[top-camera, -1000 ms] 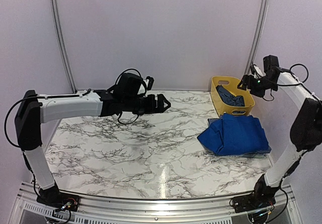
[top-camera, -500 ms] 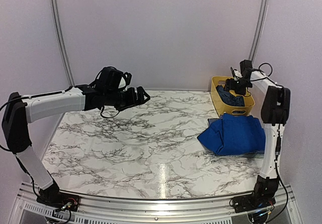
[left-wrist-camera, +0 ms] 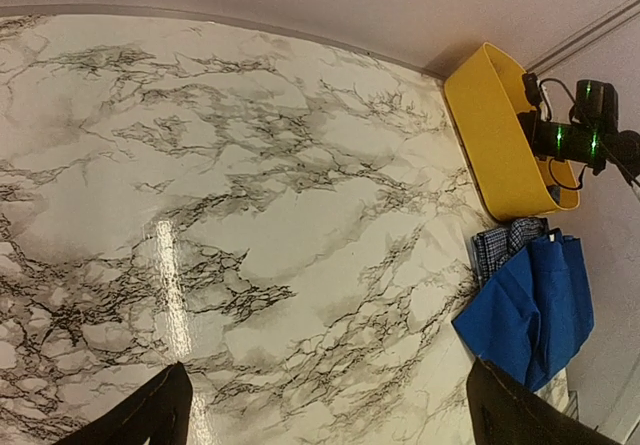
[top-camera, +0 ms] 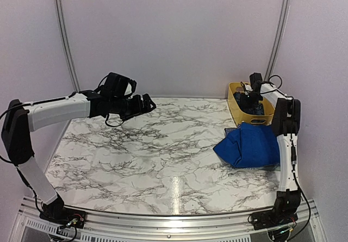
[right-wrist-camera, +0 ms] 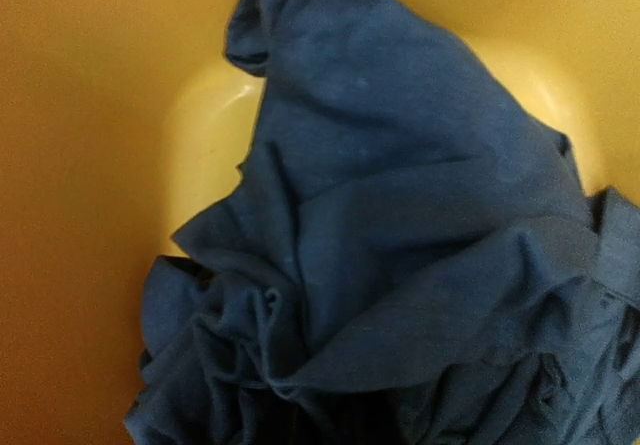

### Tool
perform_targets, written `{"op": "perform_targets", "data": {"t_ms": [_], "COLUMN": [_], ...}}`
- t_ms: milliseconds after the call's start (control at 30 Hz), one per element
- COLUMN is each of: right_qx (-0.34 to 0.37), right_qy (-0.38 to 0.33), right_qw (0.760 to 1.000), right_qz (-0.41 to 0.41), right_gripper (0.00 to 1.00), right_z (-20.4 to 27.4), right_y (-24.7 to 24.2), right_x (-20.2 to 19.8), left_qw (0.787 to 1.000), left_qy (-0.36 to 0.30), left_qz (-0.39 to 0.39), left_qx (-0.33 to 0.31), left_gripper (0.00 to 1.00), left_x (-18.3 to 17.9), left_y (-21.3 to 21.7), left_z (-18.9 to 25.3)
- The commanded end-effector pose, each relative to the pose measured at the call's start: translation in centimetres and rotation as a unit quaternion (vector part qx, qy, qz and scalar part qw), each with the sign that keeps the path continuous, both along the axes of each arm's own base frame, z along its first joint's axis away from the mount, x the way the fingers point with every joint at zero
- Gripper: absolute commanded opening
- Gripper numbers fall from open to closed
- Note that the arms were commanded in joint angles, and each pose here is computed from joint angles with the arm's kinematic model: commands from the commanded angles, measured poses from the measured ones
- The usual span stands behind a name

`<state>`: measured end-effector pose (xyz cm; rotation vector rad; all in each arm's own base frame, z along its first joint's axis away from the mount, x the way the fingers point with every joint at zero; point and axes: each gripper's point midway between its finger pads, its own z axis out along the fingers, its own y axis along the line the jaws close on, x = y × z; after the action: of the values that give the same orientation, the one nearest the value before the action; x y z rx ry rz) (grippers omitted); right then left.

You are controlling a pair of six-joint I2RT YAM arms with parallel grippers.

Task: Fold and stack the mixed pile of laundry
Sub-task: Pick up the crumpled T-shirt from the bin, then place the crumpled T-shirt at the center of the board.

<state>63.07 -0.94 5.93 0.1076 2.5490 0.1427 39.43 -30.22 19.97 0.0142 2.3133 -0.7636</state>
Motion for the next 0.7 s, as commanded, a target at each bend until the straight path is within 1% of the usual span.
{"op": "perform_targets", "data": {"t_ms": [0,100,200,333,400,500,567,667], "right_qx": [-0.008,0.001,0.018,0.044,0.066,0.095,0.123,0.168], "right_qy": [-0.091,-0.157,-0.219,-0.277,-0.304,-0.349,-0.373,-0.384], "right_qw": [0.996,0.988,0.975,0.959,0.948,0.926,0.905,0.877], "right_qz": [0.001,0.007,0.022,0.042,0.066,0.108,0.162,0.235], "right_gripper": [0.0,0.0,0.0,0.0,0.0,0.0,0.0,0.0], "right_z": [10.1,17.1,24.1,31.0,34.3,39.4,42.4,44.8], "right_y": [0.1,0.3,1.3,2.8,4.3,6.9,11.0,17.3], "right_x": [0.8,0.2,-1.3,-3.9,-5.5,-8.3,-10.7,-14.4], "left_qw": [1.0,0.999,0.996,0.992,0.992,0.993,0.991,0.99], "left_qy": [-0.012,-0.031,-0.058,-0.072,-0.071,-0.069,-0.074,-0.082], "left_qz": [0.011,0.028,0.072,0.102,0.101,0.1,0.107,0.114], "left_qx": [0.005,0.009,0.018,0.013,0.003,-0.008,-0.01,-0.012], "left_gripper": [0.99,0.99,0.99,0.99,0.99,0.99,0.99,0.99], "left_x": [0.3,0.5,0.9,0.8,0.7,0.1,-0.4,-1.3], "left_y": [1.0,2.1,4.6,7.3,8.1,9.3,10.4,11.6], "left_z": [1.5,2.8,4.3,5.4,5.7,6.0,6.3,6.8]}}
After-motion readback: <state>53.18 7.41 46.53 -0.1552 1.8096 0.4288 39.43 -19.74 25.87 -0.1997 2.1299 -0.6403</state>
